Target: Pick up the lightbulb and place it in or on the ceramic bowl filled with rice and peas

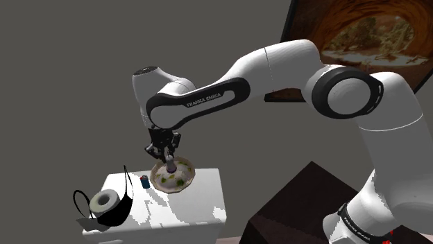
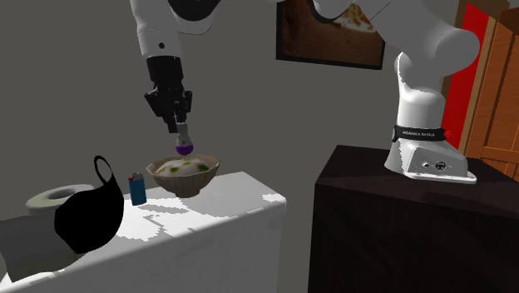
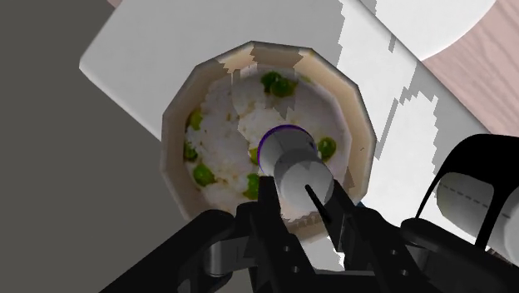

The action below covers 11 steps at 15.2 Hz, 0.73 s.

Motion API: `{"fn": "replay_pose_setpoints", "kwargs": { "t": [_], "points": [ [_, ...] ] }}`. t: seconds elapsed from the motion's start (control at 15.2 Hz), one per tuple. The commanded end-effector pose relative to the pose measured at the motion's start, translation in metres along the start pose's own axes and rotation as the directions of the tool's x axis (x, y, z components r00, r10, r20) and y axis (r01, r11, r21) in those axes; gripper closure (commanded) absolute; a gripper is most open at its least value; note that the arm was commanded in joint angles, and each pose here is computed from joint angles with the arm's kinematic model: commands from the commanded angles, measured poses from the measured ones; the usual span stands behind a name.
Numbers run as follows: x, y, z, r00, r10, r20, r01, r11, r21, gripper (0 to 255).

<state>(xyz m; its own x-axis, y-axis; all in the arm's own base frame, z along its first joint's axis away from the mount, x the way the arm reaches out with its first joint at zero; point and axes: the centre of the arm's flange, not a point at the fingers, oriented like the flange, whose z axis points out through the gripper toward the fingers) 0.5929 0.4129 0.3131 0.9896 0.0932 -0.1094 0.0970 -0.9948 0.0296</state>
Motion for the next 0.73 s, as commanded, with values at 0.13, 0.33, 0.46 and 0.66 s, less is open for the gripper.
{"fn": "replay_pose_setpoints", "kwargs": {
  "t": [0.13,0.33,0.46,0.66],
  "points": [
    [0.011,0.013,0.008,1.0,0.016,0.01,-0.016,1.0,-0.009,0],
    [0.016,0.015,0.004,1.0,0.016,0.01,-0.016,1.0,-0.01,0],
    [0.007,0.011,-0.003,1.0,0.016,0.01,-0.016,1.0,-0.009,0],
    [0.007,0.011,-0.04,1.0,0.016,0.01,-0.016,1.0,-0.009,0]
  ]
}}
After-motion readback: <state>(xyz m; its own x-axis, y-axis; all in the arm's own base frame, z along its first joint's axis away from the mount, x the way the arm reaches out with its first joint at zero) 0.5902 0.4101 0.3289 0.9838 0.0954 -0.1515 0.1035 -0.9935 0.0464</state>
